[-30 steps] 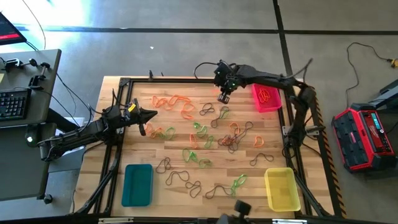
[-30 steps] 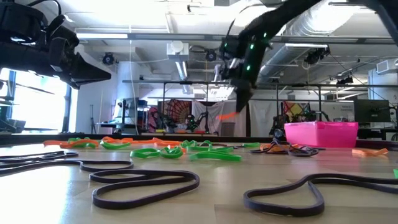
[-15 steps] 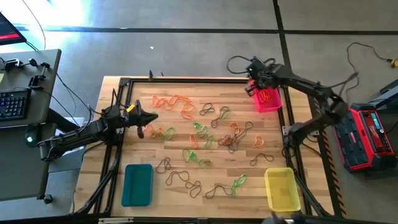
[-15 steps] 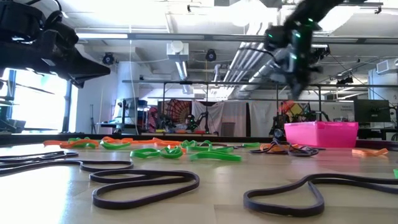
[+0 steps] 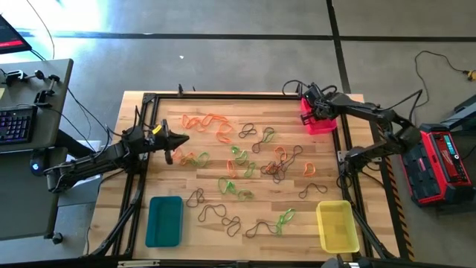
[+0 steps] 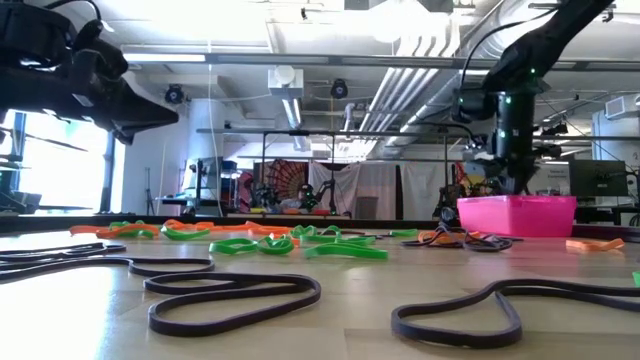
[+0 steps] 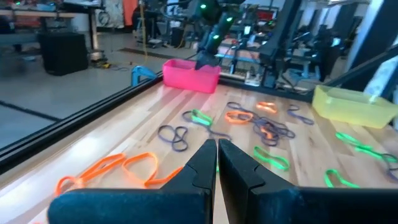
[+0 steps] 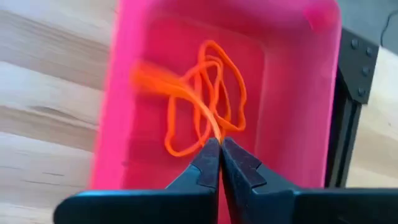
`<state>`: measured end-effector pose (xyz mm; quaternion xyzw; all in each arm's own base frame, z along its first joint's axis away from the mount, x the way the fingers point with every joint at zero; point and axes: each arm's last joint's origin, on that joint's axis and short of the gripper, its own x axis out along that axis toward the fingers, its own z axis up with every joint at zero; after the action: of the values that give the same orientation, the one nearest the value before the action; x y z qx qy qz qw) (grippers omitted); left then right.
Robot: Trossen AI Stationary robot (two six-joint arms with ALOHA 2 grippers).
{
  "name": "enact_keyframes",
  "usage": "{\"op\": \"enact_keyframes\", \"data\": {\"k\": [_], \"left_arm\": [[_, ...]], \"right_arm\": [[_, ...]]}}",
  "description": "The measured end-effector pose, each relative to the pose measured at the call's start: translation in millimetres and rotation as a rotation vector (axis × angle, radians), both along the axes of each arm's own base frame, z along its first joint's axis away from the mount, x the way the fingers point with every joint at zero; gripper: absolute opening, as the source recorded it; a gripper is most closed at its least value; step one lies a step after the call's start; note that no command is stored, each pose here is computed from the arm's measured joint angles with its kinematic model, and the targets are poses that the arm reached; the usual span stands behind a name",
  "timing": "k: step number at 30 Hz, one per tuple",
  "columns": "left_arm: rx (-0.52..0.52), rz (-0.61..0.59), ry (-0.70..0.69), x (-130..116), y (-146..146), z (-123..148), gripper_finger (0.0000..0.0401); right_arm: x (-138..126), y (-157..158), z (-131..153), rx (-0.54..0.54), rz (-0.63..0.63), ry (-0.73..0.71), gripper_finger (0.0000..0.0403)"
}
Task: Sort rubber bands into baskets
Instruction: Put the orange rubber band into the red bin
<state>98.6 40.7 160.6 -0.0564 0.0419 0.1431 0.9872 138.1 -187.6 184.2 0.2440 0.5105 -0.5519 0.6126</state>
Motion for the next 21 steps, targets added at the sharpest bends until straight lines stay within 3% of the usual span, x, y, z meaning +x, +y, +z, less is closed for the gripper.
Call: {"op": "enact_keyframes", "data": {"k": [5,12,17,21], "left_arm": [[-0.017,0.054,0.054,3.6,3.5,0.6,0.0010],[-0.034,0.158,0.187,14.0,11.7,5.2,0.0010],[0.009,0.273,0.352,26.3,21.8,11.0,0.0019],[0.028,0.315,0.485,40.9,30.8,18.5,0.0044]], "right_arm": [[0.2,0.4,-0.6,0.038,0.021,-0.036,0.0018],[3.1,3.5,1.0,0.024,0.058,0.010,0.0113],[7.9,4.0,16.9,0.034,0.072,0.044,0.0168],[18.8,5.7,37.4,0.028,0.124,0.045,0.0184]]}}
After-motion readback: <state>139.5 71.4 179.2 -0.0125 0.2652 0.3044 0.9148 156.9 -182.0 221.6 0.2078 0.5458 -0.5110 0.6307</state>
